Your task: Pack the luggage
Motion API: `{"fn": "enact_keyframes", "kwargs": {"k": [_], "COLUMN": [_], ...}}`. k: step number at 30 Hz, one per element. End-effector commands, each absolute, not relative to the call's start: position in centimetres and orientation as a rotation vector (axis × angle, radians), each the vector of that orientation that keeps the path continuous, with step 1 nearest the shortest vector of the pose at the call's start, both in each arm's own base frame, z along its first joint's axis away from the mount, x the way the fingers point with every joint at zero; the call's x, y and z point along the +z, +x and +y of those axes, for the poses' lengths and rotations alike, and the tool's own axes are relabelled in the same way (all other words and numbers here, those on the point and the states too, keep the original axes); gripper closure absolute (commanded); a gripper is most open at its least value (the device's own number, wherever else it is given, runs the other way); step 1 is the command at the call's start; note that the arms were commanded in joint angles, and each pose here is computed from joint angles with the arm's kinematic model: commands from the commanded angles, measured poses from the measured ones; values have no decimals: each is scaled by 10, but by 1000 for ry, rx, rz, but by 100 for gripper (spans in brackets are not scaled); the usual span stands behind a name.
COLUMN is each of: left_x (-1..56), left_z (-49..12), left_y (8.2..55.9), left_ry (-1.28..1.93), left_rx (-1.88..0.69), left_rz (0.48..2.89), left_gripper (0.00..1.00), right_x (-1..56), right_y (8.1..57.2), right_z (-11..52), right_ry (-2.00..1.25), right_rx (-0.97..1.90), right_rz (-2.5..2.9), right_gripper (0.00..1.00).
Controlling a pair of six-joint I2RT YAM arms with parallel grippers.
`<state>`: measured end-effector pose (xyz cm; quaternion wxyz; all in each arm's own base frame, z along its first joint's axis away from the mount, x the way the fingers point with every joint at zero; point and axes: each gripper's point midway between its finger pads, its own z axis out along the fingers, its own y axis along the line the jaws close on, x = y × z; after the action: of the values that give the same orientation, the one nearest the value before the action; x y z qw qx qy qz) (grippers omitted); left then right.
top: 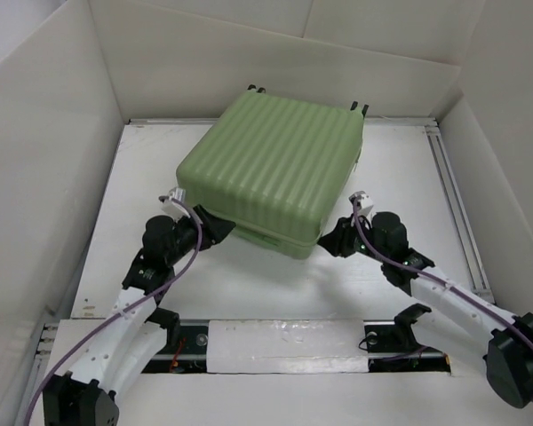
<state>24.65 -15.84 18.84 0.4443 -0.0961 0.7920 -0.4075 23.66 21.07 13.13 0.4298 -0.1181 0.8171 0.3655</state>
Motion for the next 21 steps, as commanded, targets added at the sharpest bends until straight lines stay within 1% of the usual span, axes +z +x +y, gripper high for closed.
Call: {"fn": "enact_keyframes", "kwargs": {"k": [1,3,5,7,8,10,11,13,16,21], "left_x": [142,136,124,122,112,111,120,116,123,110], "left_z": [-147,-149,-151,-154,-154,-158,-161,-161,-165,-166], "left_y": [240,238,237,237,235,234,236,237,241,243], "left_ry": [-391,-400,-415,-400,-417,-405,-388,-395,-356,-373], "left_rx": [-973,-998,-1018,-1050,-1052,-1089,-1125,-1121,-1140,-1130], "left_rz": [2012,2010,2017,1994,2008,1990,1942,1958,1936,1974], "left_gripper": [47,45,42,42,42,42,40,39,37,37], "right_x": [203,197,189,178,180,180,183,184,193,191], "right_y": [232,228,224,219,220,224,223,227,229,227], "right_z": [240,243,242,242,240,235,233,227,220,215], "right_ry": [-426,-442,-462,-482,-470,-448,-428,-391,-342,-304], "right_rx": [1056,1070,1068,1065,1054,1021,1020,988,971,974], "right_rz": [1692,1692,1686,1698,1681,1661,1643,1634,1599,1590], "right_gripper": [60,56,56,56,60,60,61,63,63,61]}}
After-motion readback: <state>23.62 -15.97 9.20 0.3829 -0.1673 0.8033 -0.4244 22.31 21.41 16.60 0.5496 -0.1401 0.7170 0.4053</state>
